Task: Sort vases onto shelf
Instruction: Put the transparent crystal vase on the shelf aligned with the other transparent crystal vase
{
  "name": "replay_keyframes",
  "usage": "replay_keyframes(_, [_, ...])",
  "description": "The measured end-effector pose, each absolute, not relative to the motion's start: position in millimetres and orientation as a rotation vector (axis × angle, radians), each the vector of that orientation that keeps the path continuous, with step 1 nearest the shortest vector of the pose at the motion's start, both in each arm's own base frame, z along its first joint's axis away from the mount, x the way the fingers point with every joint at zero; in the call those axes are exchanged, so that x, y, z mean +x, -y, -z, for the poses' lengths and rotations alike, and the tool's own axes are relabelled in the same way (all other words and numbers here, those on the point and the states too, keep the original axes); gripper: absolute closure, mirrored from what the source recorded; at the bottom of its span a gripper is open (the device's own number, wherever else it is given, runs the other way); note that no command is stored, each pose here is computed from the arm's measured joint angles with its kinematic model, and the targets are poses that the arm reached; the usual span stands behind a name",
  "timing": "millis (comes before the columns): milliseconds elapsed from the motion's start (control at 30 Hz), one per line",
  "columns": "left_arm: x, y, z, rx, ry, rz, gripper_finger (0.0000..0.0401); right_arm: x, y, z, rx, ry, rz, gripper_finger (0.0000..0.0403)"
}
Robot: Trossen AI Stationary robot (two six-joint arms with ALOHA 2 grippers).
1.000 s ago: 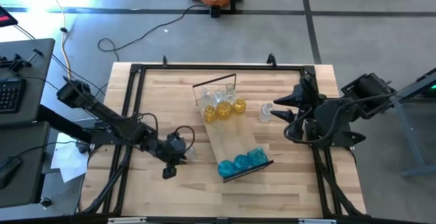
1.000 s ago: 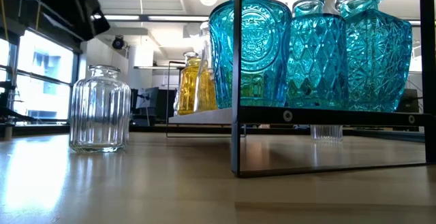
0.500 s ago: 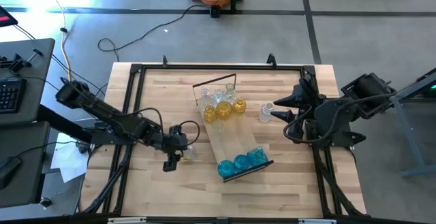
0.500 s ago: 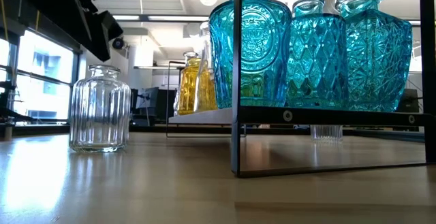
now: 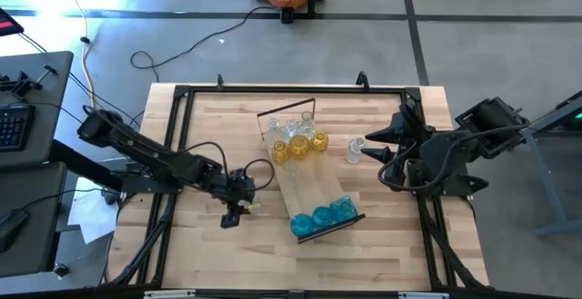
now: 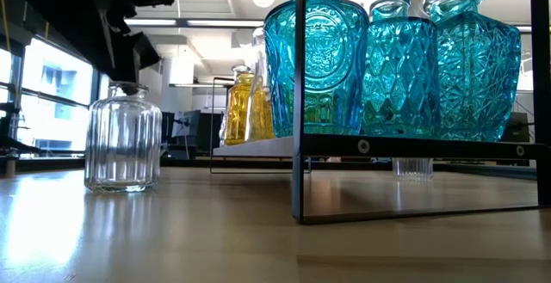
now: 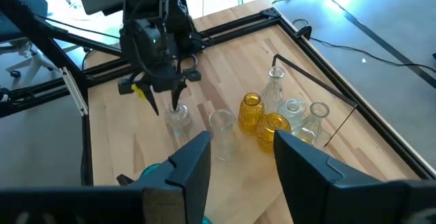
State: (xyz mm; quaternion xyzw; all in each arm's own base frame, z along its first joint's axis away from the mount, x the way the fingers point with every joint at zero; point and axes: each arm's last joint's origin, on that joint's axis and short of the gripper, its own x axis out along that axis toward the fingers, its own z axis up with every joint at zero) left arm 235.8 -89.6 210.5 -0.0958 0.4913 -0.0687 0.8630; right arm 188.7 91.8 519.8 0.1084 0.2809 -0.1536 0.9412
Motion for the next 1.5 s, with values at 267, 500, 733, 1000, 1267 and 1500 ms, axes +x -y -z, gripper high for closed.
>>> replay_keyframes(267, [244,94,-203,-0.195,-1.029,0.149,0.0217,189,-92,-520,0.224,-0.572,0.315,0.0258])
replay_keyframes(500, [246,93,-197,-0.215,-1.064,0.123,0.0238,189,-92,-520,0.223,-0.571,0.317,0.0258])
replay_keyframes(733, [247,93,-194,-0.223,-1.066,0.113,0.0284,189,-92,-520,0.238,-0.568,0.322,0.0258])
replay_keyframes(1000, [246,93,-194,-0.223,-1.071,0.111,0.0318,189,-92,-520,0.238,-0.569,0.321,0.0258])
replay_keyframes(1267, [246,93,-194,-0.23,-1.076,0.108,0.0361,189,-92,-520,0.243,-0.57,0.319,0.0258])
replay_keyframes(1500, [252,96,-204,-0.241,-1.028,0.14,0.0342,189,-92,-520,0.241,-0.57,0.318,0.0258])
